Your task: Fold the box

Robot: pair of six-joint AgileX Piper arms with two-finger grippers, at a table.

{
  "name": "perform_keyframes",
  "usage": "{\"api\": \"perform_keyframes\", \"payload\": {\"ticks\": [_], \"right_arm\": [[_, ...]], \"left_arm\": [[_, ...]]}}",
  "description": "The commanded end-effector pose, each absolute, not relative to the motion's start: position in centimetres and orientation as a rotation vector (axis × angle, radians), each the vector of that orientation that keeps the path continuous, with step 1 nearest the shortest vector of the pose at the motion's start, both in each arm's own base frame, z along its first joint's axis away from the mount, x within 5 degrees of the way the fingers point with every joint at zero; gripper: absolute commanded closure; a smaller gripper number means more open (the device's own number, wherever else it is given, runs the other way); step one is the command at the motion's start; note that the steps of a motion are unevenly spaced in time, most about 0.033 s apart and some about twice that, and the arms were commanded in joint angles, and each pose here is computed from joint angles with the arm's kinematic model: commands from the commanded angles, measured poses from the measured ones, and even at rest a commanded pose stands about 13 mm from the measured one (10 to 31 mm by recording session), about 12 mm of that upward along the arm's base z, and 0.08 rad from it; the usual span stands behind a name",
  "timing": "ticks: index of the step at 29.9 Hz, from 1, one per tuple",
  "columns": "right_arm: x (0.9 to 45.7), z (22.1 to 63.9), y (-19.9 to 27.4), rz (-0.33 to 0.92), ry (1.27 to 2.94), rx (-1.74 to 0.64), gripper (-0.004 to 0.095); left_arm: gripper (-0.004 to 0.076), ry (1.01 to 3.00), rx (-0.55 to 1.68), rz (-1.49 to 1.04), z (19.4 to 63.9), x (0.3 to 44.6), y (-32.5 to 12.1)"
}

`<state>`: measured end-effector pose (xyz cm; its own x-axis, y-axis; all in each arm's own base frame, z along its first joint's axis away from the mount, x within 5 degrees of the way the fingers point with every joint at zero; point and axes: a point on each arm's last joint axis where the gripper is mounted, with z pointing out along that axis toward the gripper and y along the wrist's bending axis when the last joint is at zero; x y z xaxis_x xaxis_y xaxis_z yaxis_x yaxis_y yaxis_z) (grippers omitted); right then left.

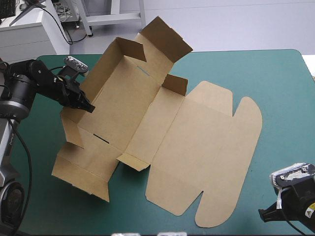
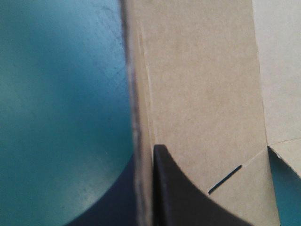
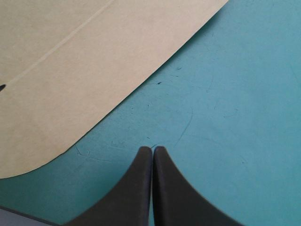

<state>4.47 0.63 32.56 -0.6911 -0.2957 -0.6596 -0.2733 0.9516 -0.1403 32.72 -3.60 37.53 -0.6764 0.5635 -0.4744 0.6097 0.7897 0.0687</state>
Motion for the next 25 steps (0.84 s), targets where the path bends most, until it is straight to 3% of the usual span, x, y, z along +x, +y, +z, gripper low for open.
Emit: {"api": "perform_keyframes", "payload": {"ticks": [1,9,25], "right_arm": [[4.9,33.4,0.5,-0.066,2.312,-0.39,0.0921],[4.9,33.5,0.6,-0.063,2.299,-0.383,0.0921],[5.1,33.7,0.8,-0.026,2.269,-0.377,0.0921]], "left_arm": [[0.0732,2.358,0.963,-0.022,40.7,31.5,-5.4],[0.0732,2.099,1.186,0.232,41.3,31.9,-10.3],[0.0733,1.736,1.467,0.356,38.4,30.1,-18.5]]}}
